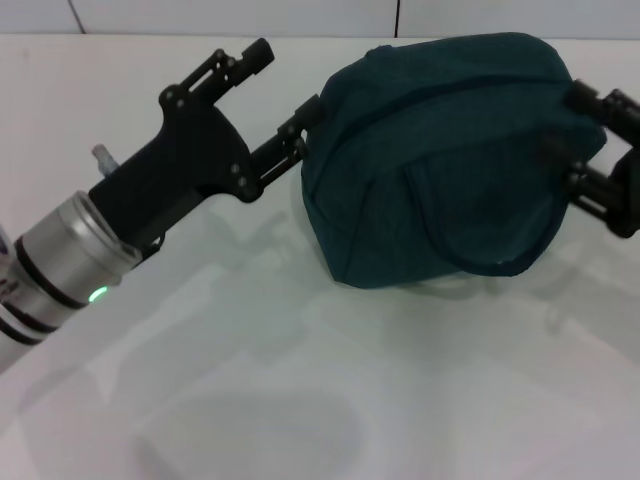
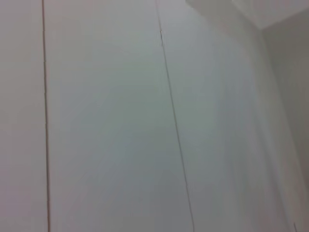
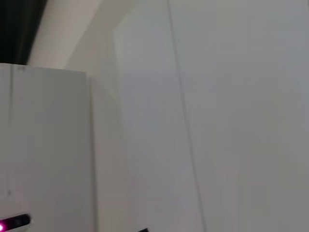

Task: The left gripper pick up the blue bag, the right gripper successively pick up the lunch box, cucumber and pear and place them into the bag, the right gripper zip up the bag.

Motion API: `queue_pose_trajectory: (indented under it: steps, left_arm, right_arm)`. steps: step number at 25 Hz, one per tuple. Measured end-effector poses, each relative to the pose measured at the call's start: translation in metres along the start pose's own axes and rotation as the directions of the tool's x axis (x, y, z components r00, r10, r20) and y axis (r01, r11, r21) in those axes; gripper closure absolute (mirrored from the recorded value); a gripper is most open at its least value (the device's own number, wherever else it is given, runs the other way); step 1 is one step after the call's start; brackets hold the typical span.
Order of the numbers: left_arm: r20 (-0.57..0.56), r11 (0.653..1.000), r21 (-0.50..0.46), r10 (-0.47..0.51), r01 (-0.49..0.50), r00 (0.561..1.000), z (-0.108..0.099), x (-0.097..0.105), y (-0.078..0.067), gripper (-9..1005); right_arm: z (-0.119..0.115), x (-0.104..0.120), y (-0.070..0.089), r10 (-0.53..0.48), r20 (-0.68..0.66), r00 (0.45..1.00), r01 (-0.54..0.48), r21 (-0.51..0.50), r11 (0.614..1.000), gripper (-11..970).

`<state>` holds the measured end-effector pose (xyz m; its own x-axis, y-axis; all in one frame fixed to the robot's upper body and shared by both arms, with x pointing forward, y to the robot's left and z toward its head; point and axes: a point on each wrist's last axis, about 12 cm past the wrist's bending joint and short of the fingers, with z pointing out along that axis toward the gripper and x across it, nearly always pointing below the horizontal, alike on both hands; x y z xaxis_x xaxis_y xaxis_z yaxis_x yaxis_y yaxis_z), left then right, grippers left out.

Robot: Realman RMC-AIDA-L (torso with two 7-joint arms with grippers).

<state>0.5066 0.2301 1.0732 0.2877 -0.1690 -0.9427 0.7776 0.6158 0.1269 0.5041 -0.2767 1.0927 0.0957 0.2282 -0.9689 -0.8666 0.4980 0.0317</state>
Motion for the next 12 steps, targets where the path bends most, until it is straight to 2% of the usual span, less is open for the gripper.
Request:
queue_pose_trajectory:
  steps: [3,6,12]
  left_arm:
    - [-0.001,1.000,0.001,-0.016,0.016,1.000,-0.004,0.002,-0.003,314]
    - [-0.007,1.000,-0.006,-0.014,0.014,1.000,-0.007,0.003,-0.004,317]
    - [0.003,1.000,0.001,0.028,-0.028,1.000,-0.013,0.006,-0.013,323]
  right_arm:
    - [0.004,0.002,0.003,-0.009,-0.008,1.000,0.009,-0.029,1.000,264]
    - [0.006,0.005,0.007,-0.032,-0.009,0.999,0.032,-0.041,0.999,265]
    - [0.005,0.009,0.008,-0.057,0.032,0.998,0.057,0.016,0.998,266]
